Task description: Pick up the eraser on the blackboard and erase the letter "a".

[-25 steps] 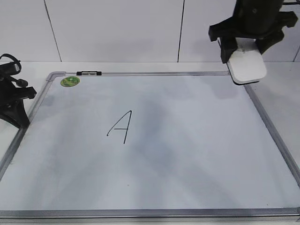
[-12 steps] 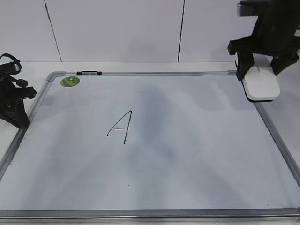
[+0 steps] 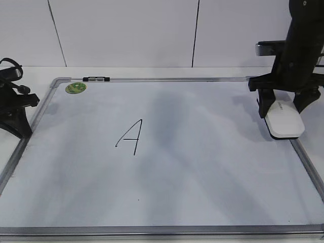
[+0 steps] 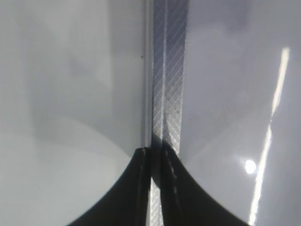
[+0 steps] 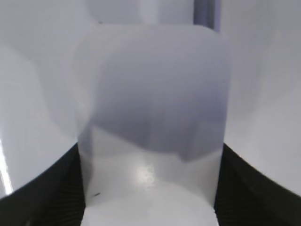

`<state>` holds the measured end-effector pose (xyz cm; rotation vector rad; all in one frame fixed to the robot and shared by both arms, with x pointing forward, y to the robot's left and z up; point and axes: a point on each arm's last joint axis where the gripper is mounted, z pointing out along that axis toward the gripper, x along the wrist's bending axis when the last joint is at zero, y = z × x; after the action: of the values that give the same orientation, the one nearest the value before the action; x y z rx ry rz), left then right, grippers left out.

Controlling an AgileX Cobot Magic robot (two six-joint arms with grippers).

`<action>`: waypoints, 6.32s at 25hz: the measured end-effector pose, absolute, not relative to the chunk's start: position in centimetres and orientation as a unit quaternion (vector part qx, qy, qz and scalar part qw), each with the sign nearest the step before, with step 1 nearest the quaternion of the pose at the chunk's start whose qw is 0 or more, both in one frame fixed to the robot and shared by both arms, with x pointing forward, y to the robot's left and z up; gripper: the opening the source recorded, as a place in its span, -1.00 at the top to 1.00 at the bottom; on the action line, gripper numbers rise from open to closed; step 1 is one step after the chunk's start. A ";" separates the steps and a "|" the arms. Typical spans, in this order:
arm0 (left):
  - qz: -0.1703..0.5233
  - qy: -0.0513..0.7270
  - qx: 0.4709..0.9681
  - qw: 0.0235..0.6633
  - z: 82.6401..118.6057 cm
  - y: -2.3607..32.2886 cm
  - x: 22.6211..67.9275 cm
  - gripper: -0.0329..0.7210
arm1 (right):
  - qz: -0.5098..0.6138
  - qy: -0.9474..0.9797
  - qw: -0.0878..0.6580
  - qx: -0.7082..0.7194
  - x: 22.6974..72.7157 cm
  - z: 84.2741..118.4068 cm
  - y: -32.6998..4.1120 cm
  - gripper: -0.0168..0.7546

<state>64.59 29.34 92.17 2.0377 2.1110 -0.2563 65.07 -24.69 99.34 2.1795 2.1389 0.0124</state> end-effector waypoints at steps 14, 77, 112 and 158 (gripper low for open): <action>-0.087 0.714 0.688 0.099 92.2 29.3 64.6 0.88 | -0.012 0.705 0.037 0.709 65.5 97.5 -24.7 -0.43; -0.092 0.714 0.686 0.103 92.2 29.2 64.7 0.60 | -0.028 0.711 0.036 0.702 65.9 96.2 -24.8 -0.74; 0.063 0.619 0.697 0.356 119.5 26.7 53.1 0.11 | 0.268 0.660 0.198 0.673 49.8 122.0 -26.2 -0.50; 0.286 0.566 0.679 0.369 110.0 28.9 22.2 0.24 | 0.362 0.676 0.245 0.593 22.7 107.6 -29.2 -0.50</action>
<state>22.21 28.90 109.97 1.7436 1.4534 0.7335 22.73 -29.18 107.57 1.6196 1.8456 0.9879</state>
